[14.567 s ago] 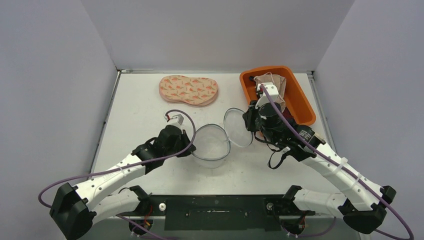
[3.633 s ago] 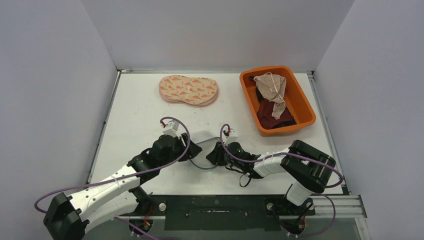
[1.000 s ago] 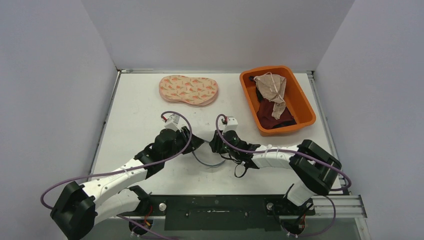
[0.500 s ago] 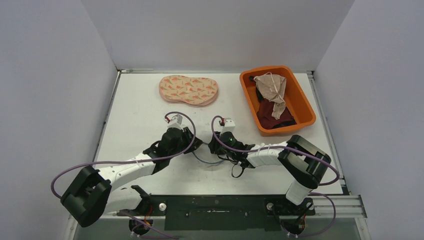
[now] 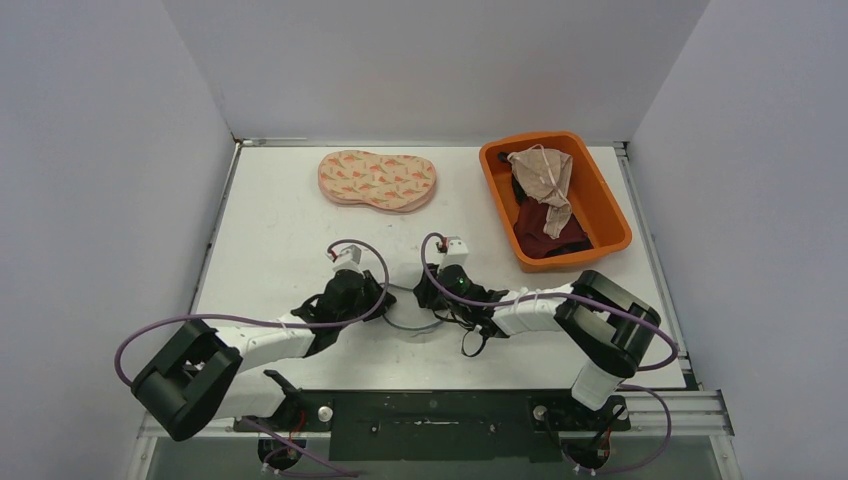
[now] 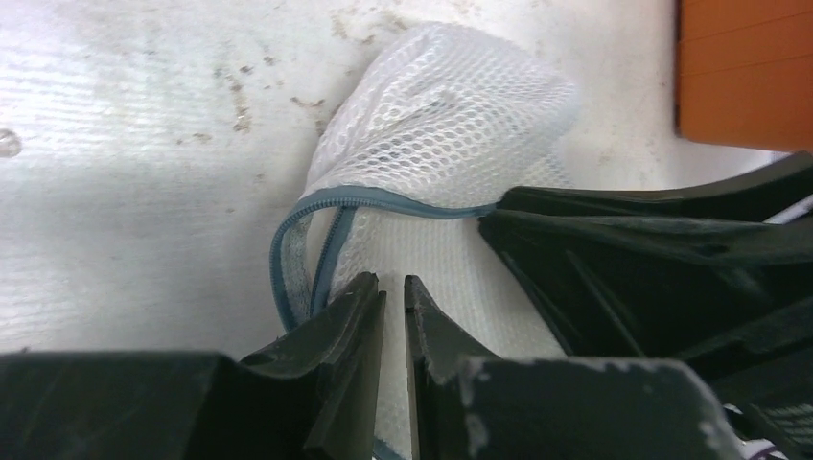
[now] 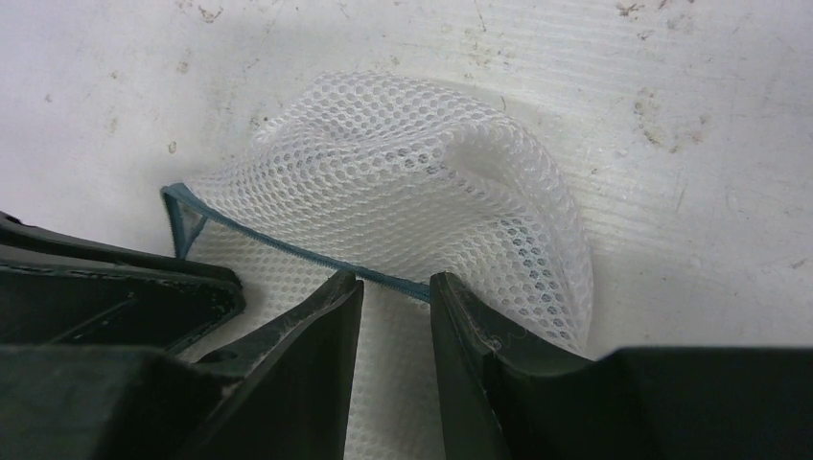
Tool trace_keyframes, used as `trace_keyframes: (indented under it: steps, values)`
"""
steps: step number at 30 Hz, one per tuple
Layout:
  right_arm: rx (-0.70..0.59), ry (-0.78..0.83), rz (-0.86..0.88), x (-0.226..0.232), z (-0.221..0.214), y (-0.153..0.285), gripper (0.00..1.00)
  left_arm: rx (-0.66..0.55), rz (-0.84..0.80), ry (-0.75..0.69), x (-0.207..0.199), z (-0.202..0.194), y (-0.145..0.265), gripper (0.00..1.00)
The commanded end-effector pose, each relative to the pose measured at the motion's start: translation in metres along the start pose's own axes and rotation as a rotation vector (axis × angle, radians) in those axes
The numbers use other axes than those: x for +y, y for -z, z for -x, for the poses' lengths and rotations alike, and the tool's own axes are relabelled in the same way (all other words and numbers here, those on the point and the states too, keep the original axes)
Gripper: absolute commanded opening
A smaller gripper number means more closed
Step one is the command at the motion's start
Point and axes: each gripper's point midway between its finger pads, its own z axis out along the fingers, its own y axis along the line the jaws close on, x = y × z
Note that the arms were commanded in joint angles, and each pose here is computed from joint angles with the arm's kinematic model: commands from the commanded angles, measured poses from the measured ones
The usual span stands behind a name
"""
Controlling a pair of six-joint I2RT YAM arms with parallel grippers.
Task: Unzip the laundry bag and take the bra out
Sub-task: Adjust the laundry bag at the center of the board.
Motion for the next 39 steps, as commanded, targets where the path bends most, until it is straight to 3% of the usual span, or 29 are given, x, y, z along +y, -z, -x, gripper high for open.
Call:
trace_keyframes:
  steps: [1, 10, 21, 27, 39]
  values:
    - [0.012, -0.003, 0.016, 0.004, -0.007, 0.002, 0.34, -0.031, 0.103, -0.003, 0.032, -0.004, -0.007, 0.13]
    - [0.012, 0.005, 0.030, 0.008, -0.005, 0.012, 0.36, 0.002, 0.126, 0.003, 0.041, -0.015, -0.015, 0.12]
    - [-0.056, 0.006, 0.211, 0.058, 0.045, 0.056, 0.48, -0.040, 0.019, -0.004, -0.002, 0.009, 0.009, 0.17]
    - [-0.020, -0.045, 0.260, 0.066, 0.029, 0.062, 0.45, -0.046, 0.003, -0.012, -0.008, 0.012, 0.017, 0.19]
    - [0.064, -0.046, 0.126, 0.015, -0.030, 0.042, 0.40, -0.025, 0.101, -0.015, 0.030, -0.008, 0.005, 0.19]
